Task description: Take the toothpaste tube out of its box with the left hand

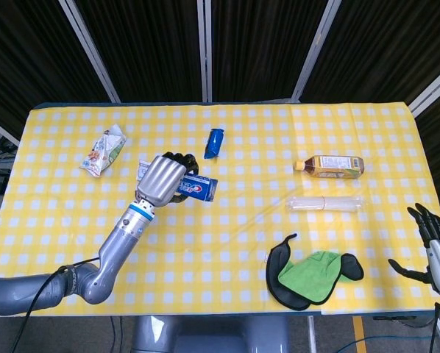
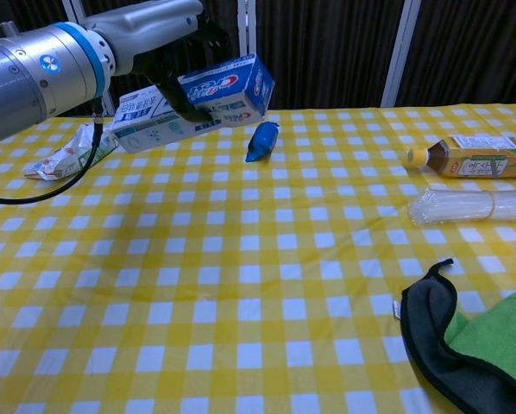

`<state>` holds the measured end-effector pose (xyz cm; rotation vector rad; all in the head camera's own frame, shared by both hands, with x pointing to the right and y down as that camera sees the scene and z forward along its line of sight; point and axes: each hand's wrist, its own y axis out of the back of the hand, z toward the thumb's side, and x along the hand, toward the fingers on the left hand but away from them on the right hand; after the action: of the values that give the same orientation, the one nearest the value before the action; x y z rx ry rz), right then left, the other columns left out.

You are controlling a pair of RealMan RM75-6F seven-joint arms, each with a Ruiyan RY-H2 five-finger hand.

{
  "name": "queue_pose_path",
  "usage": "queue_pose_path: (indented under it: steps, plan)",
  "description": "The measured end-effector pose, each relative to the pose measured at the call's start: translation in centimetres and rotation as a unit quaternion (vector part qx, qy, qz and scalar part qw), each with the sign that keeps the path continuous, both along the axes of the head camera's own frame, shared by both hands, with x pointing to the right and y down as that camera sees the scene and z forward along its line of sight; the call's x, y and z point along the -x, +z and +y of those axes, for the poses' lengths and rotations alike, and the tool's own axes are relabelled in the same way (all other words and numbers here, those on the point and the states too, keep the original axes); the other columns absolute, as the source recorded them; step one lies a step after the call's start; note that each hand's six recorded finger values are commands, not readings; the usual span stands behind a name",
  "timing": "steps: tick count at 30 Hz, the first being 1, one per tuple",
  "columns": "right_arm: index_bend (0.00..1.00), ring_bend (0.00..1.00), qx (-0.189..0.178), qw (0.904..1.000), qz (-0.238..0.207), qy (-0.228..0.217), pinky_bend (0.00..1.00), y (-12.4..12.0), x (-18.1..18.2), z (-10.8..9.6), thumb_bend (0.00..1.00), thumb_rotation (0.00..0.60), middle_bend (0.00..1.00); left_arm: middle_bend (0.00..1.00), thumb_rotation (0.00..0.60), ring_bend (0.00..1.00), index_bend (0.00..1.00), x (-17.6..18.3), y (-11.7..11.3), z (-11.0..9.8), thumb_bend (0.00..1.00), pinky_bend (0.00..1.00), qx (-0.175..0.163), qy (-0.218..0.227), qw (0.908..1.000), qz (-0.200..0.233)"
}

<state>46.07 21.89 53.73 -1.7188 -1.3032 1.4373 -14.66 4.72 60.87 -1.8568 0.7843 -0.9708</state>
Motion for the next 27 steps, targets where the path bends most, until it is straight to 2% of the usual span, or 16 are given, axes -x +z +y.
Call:
queue_pose_path:
  steps: [6, 10, 16, 27]
  plan:
    - [0.0, 0.0, -0.002, 1.0, -0.002, 0.001, 0.0, 0.0, 0.0, 0.0, 0.06, 0.6, 0.0, 0.31, 0.6, 0.34, 0.5, -0.9, -1.9, -0.5, 0.45, 0.38, -0.021, -0.032, 0.9965, 0.074]
    - [0.0, 0.0, -0.003, 1.0, -0.002, 0.0, 0.0, 0.0, 0.0, 0.0, 0.06, 0.6, 0.0, 0.31, 0.6, 0.34, 0.49, -1.3, -3.3, -0.8, 0.45, 0.37, -0.039, -0.052, 0.9893, 0.131]
    - [0.0, 0.0, -0.003, 1.0, -0.002, 0.0, 0.0, 0.0, 0.1, 0.0, 0.06, 0.6, 0.0, 0.29, 0.6, 0.32, 0.46, -1.9, -4.8, -1.0, 0.43, 0.36, -0.042, -0.094, 0.9676, 0.231]
    - [0.0, 0.0, -0.003, 1.0, -0.002, 0.0, 0.0, 0.0, 0.1, 0.0, 0.06, 0.6, 0.0, 0.23, 0.6, 0.27, 0.4, -2.0, -5.7, -1.0, 0.41, 0.32, -0.048, -0.115, 0.9502, 0.286]
